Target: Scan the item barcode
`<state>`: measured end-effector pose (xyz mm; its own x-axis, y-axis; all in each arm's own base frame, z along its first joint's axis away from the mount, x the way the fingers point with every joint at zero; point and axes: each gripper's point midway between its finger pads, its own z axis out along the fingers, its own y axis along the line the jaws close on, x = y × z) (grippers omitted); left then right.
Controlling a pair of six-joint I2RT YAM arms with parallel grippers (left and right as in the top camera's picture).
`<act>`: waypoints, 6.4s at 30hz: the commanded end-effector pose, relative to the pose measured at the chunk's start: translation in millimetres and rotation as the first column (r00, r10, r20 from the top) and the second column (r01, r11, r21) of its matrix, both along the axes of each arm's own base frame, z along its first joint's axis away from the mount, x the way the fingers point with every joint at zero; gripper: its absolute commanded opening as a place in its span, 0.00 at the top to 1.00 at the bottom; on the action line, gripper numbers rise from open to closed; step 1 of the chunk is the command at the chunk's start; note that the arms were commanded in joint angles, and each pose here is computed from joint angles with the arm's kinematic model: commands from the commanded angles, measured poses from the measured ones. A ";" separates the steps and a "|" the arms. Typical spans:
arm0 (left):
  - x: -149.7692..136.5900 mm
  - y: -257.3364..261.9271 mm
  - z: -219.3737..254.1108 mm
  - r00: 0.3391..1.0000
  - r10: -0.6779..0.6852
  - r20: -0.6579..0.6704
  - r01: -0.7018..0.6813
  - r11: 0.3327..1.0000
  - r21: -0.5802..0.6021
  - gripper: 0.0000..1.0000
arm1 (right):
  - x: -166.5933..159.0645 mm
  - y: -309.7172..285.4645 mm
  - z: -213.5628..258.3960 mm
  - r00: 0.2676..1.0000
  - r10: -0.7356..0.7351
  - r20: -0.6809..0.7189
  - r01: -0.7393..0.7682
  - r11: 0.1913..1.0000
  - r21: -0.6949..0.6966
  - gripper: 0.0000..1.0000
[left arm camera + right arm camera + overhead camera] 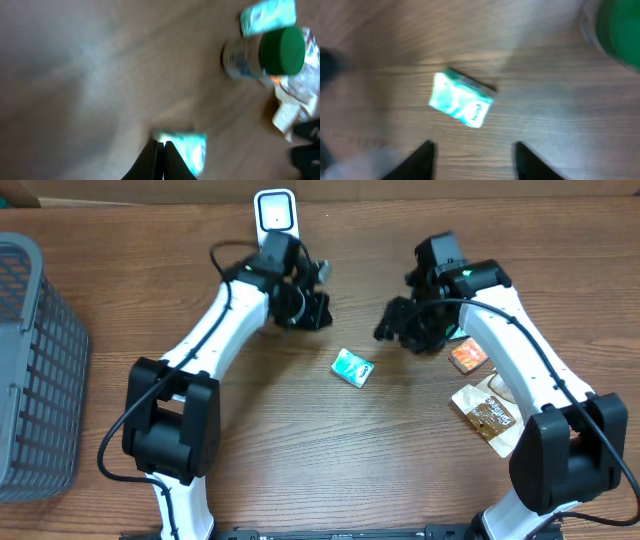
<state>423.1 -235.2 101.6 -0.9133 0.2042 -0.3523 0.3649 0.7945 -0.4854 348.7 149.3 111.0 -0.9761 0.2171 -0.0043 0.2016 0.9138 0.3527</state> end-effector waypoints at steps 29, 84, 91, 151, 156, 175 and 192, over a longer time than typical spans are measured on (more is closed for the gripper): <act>-82.3 19.9 -87.2 0.933 -0.212 -0.290 0.310 0.883 0.351 0.96 | -40.7 14.4 -64.1 0.986 -0.100 -0.134 0.102 0.995 0.005 0.61; -83.0 -32.0 -82.6 0.942 -0.009 -0.334 0.089 0.970 0.226 0.96 | -19.6 46.2 -72.6 0.994 -0.108 -0.021 0.110 0.981 0.158 0.55; -64.6 -9.8 -77.7 0.931 0.108 -0.349 -0.024 0.971 0.238 0.96 | -18.4 42.2 -74.8 0.993 -0.120 -0.014 0.121 0.984 0.134 0.55; -8.3 219.9 -52.1 0.871 0.448 -0.200 -0.311 0.819 0.482 0.00 | -26.2 117.5 234.8 0.760 0.299 0.578 -0.639 0.178 0.748 0.96; -4.8 219.5 -51.9 0.874 0.448 -0.189 -0.317 0.820 0.476 0.01 | -20.1 119.6 221.3 0.759 0.303 0.577 -0.639 0.175 0.749 0.96; 0.4 220.4 -51.7 0.877 0.449 -0.169 -0.328 0.819 0.471 0.00 | 28.7 141.9 104.8 0.880 0.286 0.379 -0.452 0.262 0.852 0.96; 0.4 220.5 -51.7 0.877 0.449 -0.169 -0.328 0.818 0.471 0.01 | 80.2 110.9 43.3 0.957 0.133 0.256 -0.263 0.768 0.584 0.96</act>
